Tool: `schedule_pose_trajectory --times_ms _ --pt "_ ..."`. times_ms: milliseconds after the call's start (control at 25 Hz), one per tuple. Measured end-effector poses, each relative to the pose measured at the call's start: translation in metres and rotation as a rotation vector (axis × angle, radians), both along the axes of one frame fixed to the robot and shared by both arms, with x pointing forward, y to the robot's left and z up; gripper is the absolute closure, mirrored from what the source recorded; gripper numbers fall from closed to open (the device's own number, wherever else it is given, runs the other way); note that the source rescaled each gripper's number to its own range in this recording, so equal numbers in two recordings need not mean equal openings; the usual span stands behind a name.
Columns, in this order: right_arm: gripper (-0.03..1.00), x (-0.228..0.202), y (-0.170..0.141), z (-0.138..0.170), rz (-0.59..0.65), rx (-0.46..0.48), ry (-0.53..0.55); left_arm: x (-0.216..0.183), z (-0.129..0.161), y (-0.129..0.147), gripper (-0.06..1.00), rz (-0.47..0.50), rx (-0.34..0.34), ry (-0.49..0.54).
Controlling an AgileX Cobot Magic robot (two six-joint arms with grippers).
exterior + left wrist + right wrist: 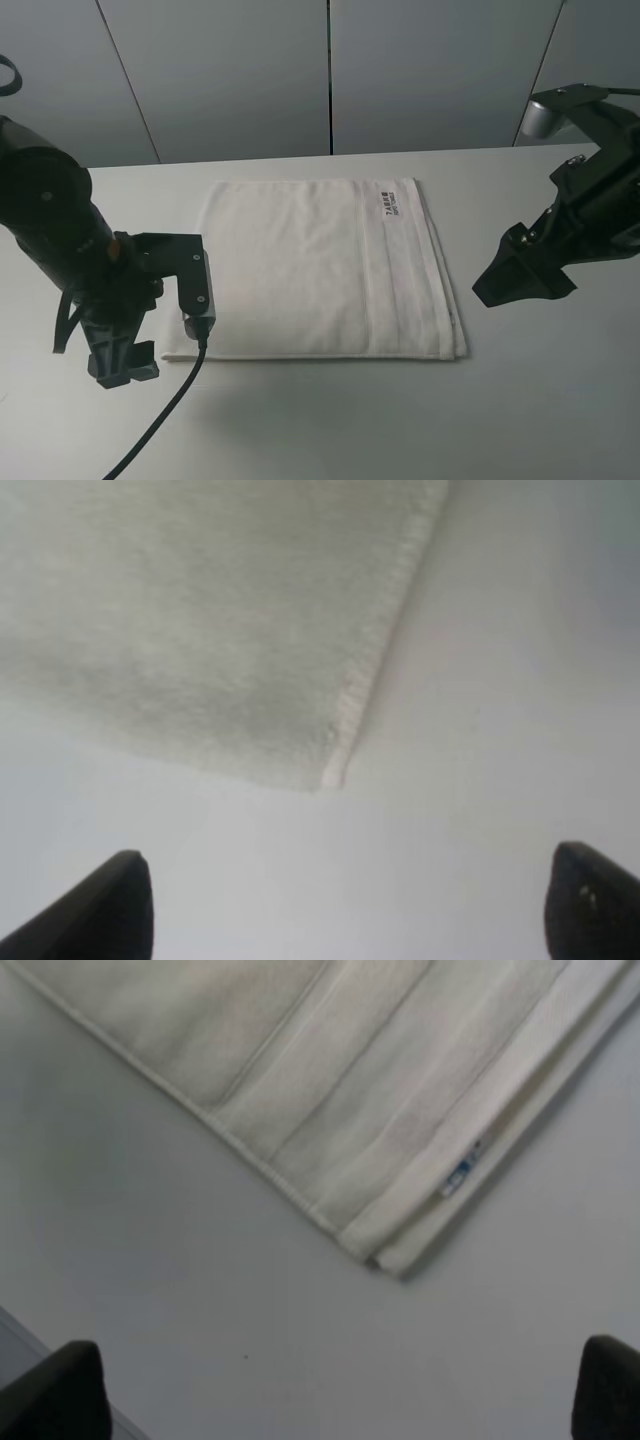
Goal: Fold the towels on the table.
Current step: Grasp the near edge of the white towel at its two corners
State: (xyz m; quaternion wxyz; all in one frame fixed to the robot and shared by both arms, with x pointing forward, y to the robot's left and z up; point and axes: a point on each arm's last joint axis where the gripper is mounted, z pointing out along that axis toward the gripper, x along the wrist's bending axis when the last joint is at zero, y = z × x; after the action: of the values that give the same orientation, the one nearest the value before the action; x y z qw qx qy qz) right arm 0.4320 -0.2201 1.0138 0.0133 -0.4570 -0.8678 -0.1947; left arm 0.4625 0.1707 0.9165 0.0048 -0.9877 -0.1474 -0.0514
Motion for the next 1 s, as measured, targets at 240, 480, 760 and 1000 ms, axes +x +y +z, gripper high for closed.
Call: schedule_pose_trajectory --times_ms 240,480,760,1000 --pt "-0.03 0.001 0.0 -0.002 0.011 -0.004 -0.001 0.005 -0.024 -0.006 -0.06 -0.033 0.021 0.019" --pt "-0.03 0.002 0.0 -0.002 0.029 -0.007 -0.012 0.015 -0.027 -0.013 -0.06 -0.037 0.014 0.007" --pt "-0.03 0.002 0.001 -0.002 0.035 -0.005 -0.014 0.017 -0.04 -0.014 -0.06 -0.052 0.043 0.051" --pt "-0.03 0.002 0.002 -0.001 0.045 0.011 -0.019 0.017 -0.051 -0.014 -0.06 -0.055 0.053 0.075"
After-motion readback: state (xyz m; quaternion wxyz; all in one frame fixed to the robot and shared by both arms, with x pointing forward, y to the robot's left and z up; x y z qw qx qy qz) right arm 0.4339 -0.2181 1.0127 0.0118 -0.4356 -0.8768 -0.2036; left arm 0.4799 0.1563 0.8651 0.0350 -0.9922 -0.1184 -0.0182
